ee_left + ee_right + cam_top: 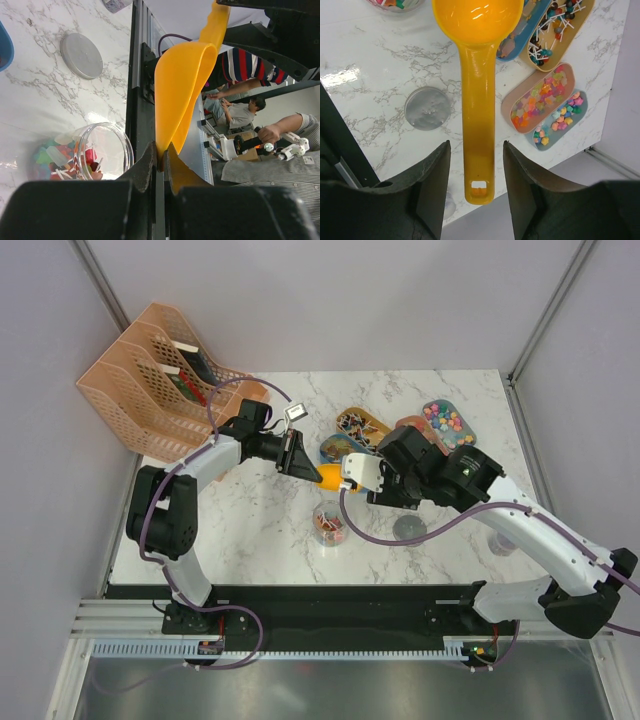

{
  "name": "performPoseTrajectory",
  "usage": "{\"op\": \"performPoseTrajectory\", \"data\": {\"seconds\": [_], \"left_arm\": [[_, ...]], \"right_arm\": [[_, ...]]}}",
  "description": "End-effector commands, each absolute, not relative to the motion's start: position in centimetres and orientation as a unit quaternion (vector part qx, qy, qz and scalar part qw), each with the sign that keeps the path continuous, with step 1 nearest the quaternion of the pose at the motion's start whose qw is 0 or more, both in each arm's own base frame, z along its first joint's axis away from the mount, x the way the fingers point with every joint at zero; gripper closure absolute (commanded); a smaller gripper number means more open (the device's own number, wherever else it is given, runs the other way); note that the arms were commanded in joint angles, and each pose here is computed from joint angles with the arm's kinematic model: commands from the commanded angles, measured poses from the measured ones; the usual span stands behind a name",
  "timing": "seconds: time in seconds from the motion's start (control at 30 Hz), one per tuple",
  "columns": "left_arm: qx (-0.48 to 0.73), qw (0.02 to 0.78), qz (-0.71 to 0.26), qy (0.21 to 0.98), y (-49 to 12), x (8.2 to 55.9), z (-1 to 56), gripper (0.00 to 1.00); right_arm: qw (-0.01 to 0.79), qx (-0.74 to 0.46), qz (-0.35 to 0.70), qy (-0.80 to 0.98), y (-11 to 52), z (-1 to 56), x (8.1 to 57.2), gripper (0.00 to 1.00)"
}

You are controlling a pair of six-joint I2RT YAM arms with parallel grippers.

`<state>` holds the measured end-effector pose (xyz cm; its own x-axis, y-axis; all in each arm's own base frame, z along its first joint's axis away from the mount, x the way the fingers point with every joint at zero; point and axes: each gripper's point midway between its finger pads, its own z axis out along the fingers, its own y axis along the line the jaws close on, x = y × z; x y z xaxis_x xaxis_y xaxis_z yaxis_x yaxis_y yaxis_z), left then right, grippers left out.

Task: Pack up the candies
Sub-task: Adjust the spatula.

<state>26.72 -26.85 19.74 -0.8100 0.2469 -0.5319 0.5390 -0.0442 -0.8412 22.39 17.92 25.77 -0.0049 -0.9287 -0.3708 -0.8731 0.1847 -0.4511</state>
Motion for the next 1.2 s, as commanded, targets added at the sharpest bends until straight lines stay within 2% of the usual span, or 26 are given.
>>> {"op": "performPoseTrajectory", "data": {"seconds": [0.0,0.53,0.83,0.93,0.97,1.0,1.03,1.1,1.17], "left_arm": [[0.306,0.093,-0.707,0.631,-26.6,25.6,22.2,0.98],[0.303,0.089,-0.707,0.633,-26.6,25.7,21.9,0.98],[0.302,0.089,-0.707,0.633,-26.6,25.8,21.7,0.98],[0.301,0.089,-0.707,0.634,-26.6,25.8,21.7,0.98],[0.301,0.089,-0.706,0.635,-26.6,25.8,21.6,0.98],[0.301,0.089,-0.705,0.636,-26.6,25.8,21.6,0.98],[0.299,0.094,-0.697,0.645,-26.8,26.2,21.3,0.98],[0.291,0.110,-0.674,0.670,-26.8,27.2,20.5,0.84],[0.278,0.139,-0.627,0.714,-26.8,29.0,18.9,0.81]], "right_arm": [[0.313,-0.637,-0.040,0.703,18.6,25.5,22.8,0.47],[0.317,-0.638,-0.024,0.702,19.9,25.2,23.2,0.60],[0.313,-0.639,-0.015,0.702,20.3,24.9,23.1,0.61],[0.310,-0.640,-0.012,0.703,20.4,24.8,23.0,0.78],[0.308,-0.640,-0.012,0.704,20.3,24.8,23.0,0.90],[0.309,-0.639,-0.009,0.704,20.4,24.9,22.9,0.94],[0.309,-0.639,-0.007,0.705,20.4,24.9,22.8,0.98],[0.315,-0.621,-0.004,0.718,20.0,25.4,22.8,1.00],[0.319,-0.589,-0.004,0.742,18.7,25.7,23.7,1.00]]}}
